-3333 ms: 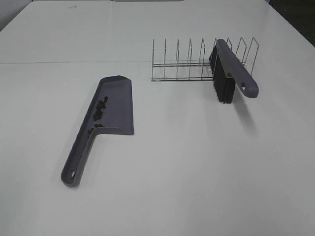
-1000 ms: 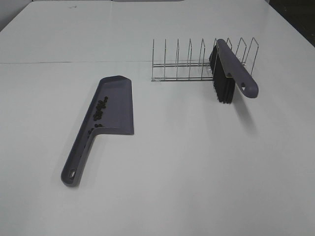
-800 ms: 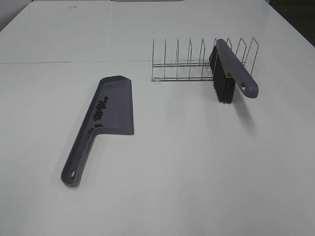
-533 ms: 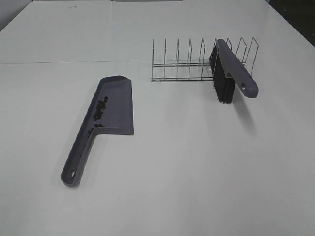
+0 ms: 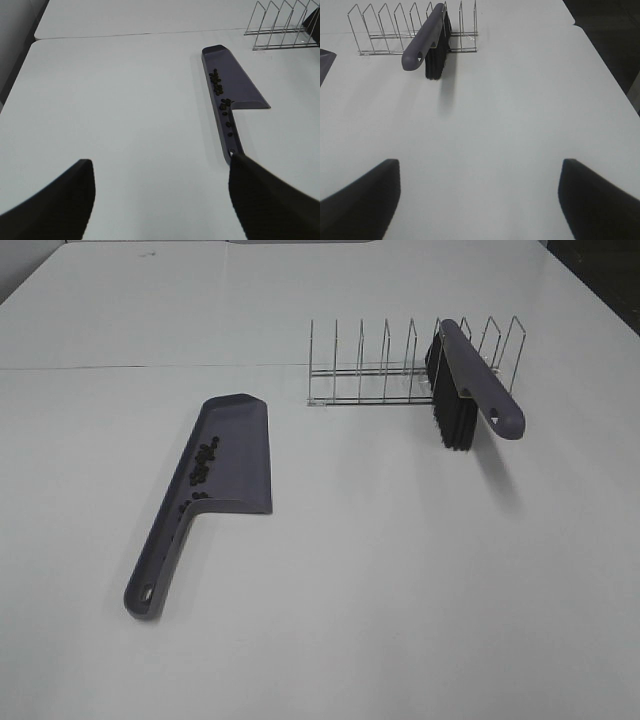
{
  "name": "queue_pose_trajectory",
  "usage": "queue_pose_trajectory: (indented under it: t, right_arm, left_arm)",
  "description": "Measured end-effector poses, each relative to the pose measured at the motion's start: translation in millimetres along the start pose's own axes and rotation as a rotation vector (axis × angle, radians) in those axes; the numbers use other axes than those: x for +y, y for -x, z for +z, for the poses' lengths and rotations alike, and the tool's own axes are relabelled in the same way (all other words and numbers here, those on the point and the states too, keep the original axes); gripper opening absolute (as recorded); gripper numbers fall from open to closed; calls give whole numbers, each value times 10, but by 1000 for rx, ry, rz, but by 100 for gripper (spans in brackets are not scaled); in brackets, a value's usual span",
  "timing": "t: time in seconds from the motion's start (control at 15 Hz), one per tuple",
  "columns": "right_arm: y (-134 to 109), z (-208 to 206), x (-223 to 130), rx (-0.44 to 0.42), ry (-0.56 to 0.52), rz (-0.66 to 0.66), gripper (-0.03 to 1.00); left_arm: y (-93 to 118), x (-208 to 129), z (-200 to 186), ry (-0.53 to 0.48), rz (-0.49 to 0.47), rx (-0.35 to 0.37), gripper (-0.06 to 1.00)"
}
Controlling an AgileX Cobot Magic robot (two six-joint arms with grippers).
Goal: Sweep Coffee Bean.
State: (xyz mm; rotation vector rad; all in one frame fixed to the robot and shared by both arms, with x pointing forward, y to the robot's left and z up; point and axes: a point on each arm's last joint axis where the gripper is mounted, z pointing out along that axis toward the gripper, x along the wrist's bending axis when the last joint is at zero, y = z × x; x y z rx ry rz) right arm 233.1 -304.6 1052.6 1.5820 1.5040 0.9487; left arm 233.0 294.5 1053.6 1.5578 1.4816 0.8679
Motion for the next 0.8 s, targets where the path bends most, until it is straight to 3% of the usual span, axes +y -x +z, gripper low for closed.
queue_pose_trajectory:
  t: [0.8]
  right_arm:
    - [0, 0, 0, 0, 0, 0, 76]
  left_arm:
    - [0, 0, 0, 0, 0, 0, 70]
